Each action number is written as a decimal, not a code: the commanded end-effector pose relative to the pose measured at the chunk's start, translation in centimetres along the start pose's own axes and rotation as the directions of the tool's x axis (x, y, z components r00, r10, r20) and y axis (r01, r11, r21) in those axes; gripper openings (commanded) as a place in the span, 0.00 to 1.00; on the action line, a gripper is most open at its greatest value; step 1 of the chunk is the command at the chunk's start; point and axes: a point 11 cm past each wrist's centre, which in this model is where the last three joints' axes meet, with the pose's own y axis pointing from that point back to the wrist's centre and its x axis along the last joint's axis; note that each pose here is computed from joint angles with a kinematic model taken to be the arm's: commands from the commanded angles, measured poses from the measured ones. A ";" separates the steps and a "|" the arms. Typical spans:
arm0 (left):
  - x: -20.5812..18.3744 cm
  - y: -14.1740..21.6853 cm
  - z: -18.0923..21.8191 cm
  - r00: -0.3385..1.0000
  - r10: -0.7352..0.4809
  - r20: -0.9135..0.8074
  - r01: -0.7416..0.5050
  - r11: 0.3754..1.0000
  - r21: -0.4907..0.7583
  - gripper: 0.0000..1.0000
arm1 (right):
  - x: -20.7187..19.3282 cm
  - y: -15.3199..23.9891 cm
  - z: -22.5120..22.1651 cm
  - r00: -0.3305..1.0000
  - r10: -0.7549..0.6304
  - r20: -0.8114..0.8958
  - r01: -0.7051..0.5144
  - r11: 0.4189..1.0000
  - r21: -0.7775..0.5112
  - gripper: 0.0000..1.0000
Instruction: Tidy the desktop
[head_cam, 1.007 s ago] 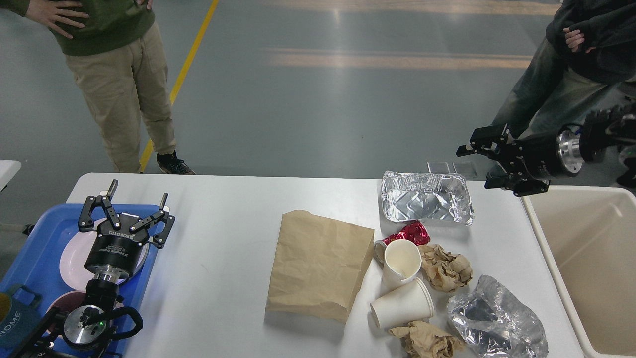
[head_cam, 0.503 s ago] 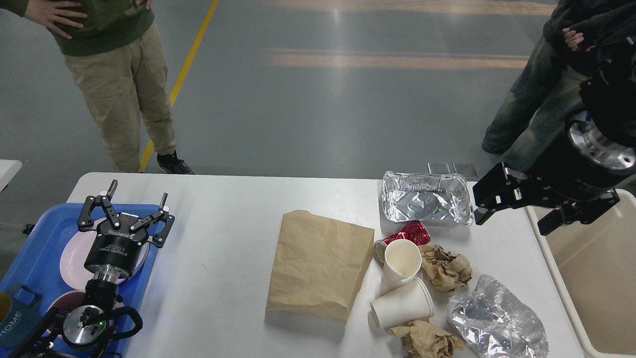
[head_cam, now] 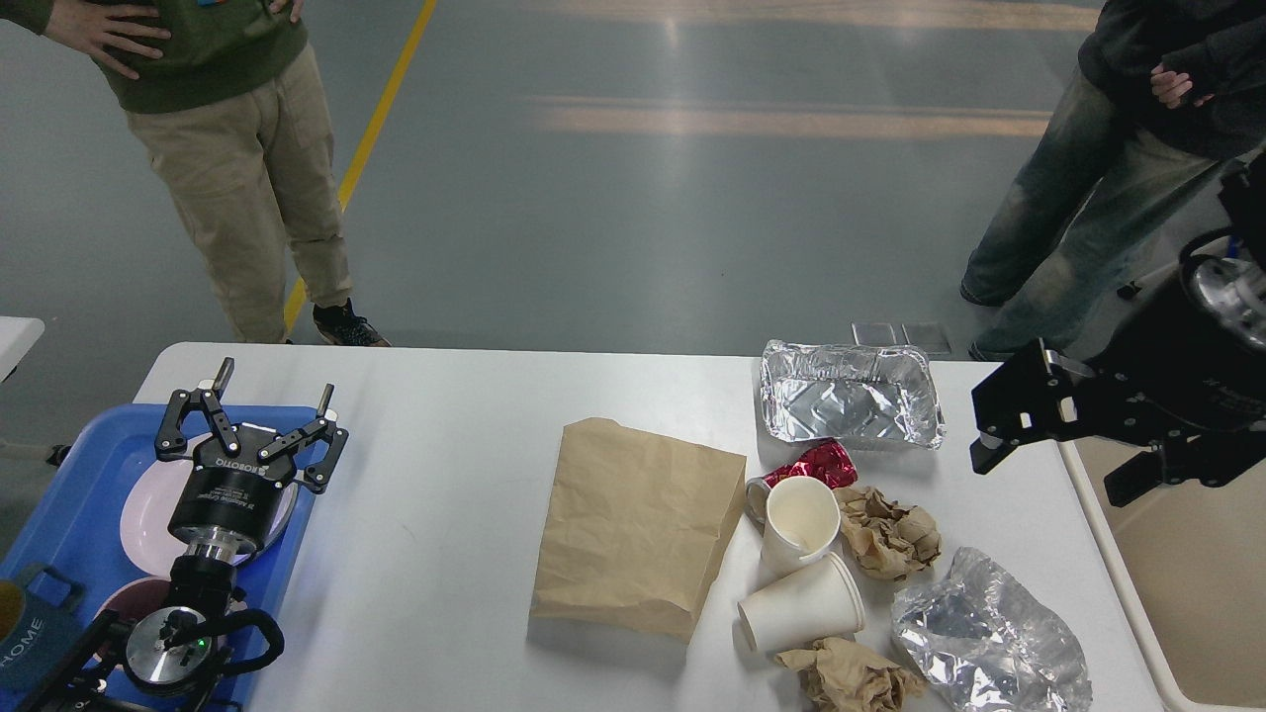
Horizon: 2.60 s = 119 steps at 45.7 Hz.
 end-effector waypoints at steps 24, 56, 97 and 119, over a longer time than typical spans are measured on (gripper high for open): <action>0.0 0.0 0.0 1.000 0.000 0.001 0.000 1.000 0.001 0.97 | -4.3 -15.2 12.2 0.913 -0.110 0.394 0.142 0.989 -0.051 0.93; 0.0 0.0 -0.1 1.000 0.002 -0.001 -0.002 1.000 0.001 0.97 | -7.8 -27.9 18.0 0.725 0.015 0.688 0.050 0.996 -0.074 0.72; 0.0 0.0 0.0 1.000 0.002 0.001 -0.002 1.000 0.000 0.97 | -7.1 -29.2 17.6 0.588 0.034 0.808 0.018 0.998 -0.055 0.00; 0.0 0.0 0.0 1.000 -0.001 0.000 0.001 1.000 0.000 0.97 | -1.2 -15.6 17.3 0.720 0.096 0.687 -0.020 0.993 -0.118 0.00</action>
